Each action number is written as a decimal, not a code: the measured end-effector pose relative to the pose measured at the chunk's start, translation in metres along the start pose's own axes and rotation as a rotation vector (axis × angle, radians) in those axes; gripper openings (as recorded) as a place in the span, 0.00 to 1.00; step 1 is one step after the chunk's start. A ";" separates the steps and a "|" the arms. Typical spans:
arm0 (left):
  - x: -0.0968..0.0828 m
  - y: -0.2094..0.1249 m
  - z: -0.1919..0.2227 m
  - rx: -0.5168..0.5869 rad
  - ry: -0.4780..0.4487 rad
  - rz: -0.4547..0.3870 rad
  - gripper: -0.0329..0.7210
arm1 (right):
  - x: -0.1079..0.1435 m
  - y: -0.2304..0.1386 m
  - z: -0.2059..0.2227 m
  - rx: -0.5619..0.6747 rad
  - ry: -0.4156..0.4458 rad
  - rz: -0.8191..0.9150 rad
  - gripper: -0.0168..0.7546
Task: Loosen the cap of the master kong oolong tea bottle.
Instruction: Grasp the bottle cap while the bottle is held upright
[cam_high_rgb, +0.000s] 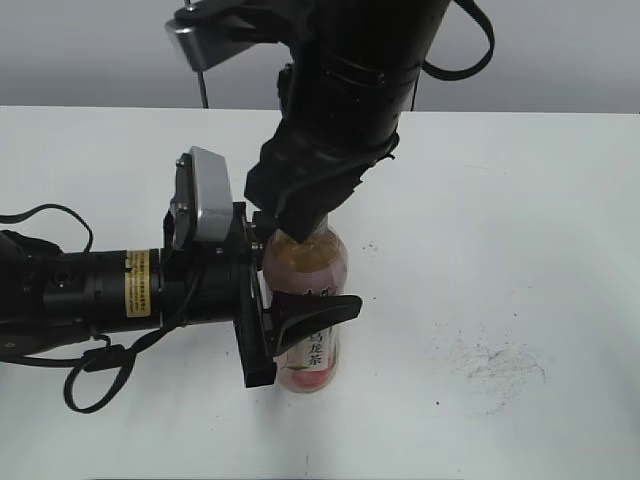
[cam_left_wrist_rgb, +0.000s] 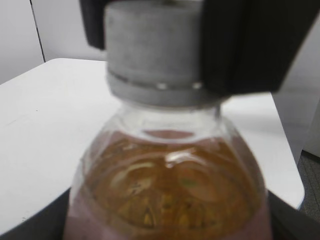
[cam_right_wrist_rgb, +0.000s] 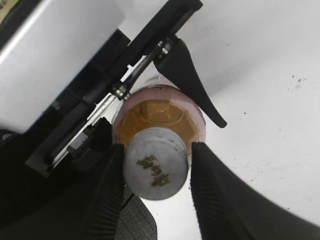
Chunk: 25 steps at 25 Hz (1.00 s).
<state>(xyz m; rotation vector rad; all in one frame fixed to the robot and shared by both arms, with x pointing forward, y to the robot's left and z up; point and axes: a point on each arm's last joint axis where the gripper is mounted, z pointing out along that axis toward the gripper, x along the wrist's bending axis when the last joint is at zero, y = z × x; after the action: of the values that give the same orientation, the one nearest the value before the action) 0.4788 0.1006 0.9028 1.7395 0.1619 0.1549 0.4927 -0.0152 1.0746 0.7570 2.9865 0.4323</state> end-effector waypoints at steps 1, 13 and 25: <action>0.000 0.000 0.000 0.000 0.000 0.000 0.64 | 0.000 0.000 0.000 0.001 0.000 0.000 0.44; 0.000 0.000 0.000 0.000 0.001 0.000 0.64 | 0.000 0.000 0.000 0.001 0.000 -0.162 0.38; -0.001 0.000 0.000 0.000 -0.008 0.010 0.64 | 0.000 0.000 -0.001 -0.002 -0.002 -1.075 0.38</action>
<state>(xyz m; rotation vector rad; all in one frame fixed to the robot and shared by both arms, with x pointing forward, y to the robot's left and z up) 0.4781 0.1005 0.9028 1.7412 0.1476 0.1551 0.4923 -0.0152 1.0751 -0.8424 2.8290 0.3347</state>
